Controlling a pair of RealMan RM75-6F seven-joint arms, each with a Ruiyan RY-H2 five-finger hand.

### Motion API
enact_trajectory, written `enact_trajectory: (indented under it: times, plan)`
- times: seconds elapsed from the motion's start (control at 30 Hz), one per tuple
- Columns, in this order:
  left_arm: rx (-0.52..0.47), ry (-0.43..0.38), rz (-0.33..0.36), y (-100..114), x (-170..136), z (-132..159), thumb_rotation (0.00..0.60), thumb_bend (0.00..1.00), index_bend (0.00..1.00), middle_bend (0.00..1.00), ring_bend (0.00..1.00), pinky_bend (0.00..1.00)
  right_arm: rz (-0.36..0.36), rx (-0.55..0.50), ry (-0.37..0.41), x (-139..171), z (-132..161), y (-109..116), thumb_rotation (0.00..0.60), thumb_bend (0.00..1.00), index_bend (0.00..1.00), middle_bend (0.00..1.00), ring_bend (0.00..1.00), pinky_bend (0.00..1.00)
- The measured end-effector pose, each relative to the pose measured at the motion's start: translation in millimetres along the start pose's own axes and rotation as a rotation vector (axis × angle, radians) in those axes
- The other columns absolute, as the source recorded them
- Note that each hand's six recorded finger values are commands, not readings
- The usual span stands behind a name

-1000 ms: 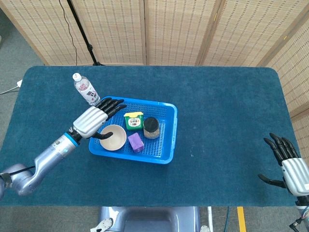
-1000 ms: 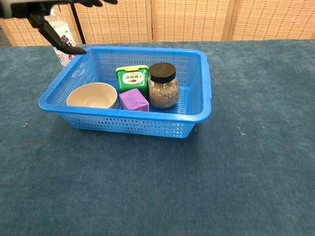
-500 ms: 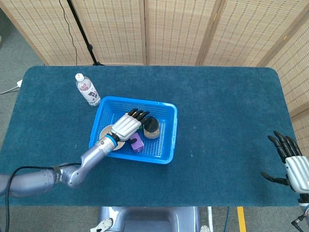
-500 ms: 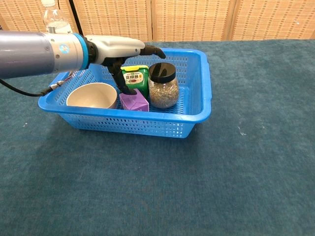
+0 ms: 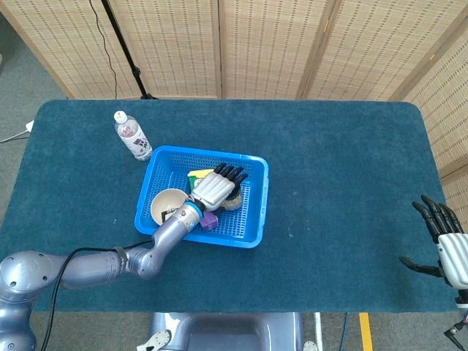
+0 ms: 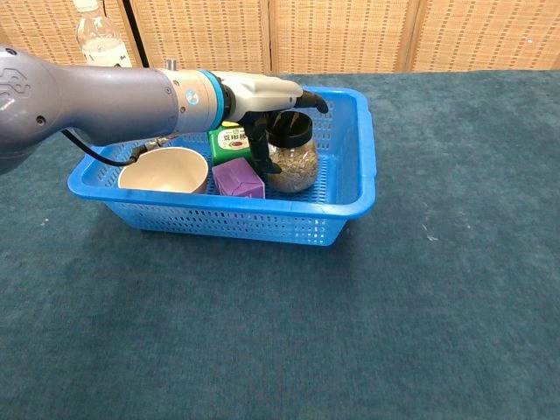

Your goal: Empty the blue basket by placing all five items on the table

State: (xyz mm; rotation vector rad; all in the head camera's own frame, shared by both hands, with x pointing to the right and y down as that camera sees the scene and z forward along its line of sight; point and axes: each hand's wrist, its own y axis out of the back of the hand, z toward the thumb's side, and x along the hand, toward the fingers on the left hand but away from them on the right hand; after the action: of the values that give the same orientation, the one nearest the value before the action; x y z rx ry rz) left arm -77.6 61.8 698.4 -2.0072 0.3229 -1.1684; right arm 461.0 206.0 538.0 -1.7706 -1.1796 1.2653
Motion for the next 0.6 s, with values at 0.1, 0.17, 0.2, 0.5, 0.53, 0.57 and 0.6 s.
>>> enact_trajectory:
  times: [0.1,0.17,0.2,0.5,0.53,0.57,0.6]
  plan:
    - [-0.004,0.015,0.001,1,3,2,0.600,0.33,0.27,0.15,0.12,0.29,0.000,-0.001,0.000,0,0,0,0.600,0.00,0.00,0.00,0.01,0.00]
    - [-0.006,0.023,-0.002,1,4,2,0.600,0.36,0.36,0.23,0.20,0.37,0.002,-0.002,0.001,0,0,0,0.600,0.00,0.00,0.00,0.01,0.00]
    - [-0.010,0.027,-0.007,0,5,3,0.600,0.38,0.41,0.28,0.25,0.40,0.002,-0.001,0.002,0,0,0,0.600,0.00,0.00,0.00,0.01,0.00]
    - [-0.013,0.045,0.031,6,8,7,0.600,0.48,0.59,0.44,0.39,0.49,0.001,0.002,-0.001,0,0,0,0.600,0.00,0.00,0.00,0.02,0.00]
    - [-0.011,0.046,0.038,7,8,7,0.600,0.48,0.59,0.44,0.39,0.49,0.000,0.002,-0.002,0,-1,0,0.600,0.00,0.00,0.00,0.02,0.00]
    - [-0.012,0.047,0.044,9,7,7,0.600,0.48,0.59,0.44,0.39,0.49,0.000,0.002,-0.002,0,-1,0,0.600,0.00,0.00,0.00,0.02,0.00]
    - [-0.016,0.045,0.053,12,6,7,0.600,0.48,0.59,0.44,0.39,0.49,0.000,0.002,-0.001,0,0,0,0.600,0.00,0.00,0.00,0.02,0.00]
